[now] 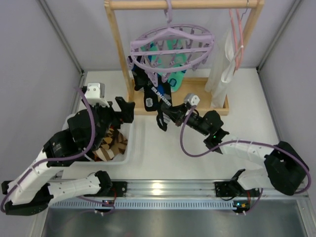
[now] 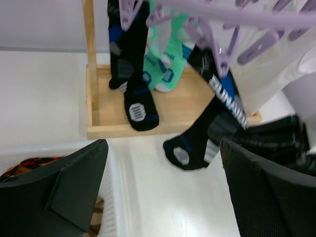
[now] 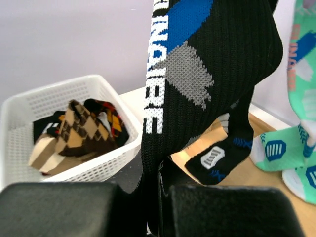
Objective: Remove the socks clipped to the hanger
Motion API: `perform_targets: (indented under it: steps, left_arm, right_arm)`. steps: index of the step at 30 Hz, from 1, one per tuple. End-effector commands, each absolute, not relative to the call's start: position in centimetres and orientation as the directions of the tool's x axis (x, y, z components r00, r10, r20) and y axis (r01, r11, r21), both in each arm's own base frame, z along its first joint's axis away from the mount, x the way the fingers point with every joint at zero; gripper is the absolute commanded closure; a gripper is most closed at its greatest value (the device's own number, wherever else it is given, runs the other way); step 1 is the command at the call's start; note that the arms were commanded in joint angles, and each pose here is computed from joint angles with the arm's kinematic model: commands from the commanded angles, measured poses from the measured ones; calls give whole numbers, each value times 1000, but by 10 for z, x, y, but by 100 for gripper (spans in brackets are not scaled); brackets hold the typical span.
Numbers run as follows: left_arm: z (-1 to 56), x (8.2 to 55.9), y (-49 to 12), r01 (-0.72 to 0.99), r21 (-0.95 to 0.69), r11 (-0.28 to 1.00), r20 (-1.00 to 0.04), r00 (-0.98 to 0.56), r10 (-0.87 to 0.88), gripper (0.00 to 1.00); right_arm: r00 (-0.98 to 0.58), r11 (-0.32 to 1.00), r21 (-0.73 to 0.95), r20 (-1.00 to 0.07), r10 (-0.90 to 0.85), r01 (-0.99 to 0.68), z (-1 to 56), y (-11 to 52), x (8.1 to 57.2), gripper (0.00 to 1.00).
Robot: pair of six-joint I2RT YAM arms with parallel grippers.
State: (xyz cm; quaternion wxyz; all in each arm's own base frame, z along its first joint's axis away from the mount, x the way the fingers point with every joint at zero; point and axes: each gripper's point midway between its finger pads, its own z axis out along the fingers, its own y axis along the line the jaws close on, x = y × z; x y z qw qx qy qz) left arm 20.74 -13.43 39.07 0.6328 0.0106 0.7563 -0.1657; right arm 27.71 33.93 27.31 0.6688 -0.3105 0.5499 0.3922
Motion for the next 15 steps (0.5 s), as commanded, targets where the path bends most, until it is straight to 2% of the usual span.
perform_targets:
  steps: [1,7,15]
  left_arm:
    - [432,222,-153,194,-339,921,-936,-170,-308,2]
    - [460,244,-202,218,-380,899,-920,-193,-342,2]
    - [458,250,-269,383,-415,825,-905,-268,-331,2]
  right_arm:
    - [8,478,81,-983,181,-875,258,326,254,100]
    - [-43,469,132,-980,195,-873,248,321,234,100]
    - [-79,458,202,-958,274,-865,254,304,216,100]
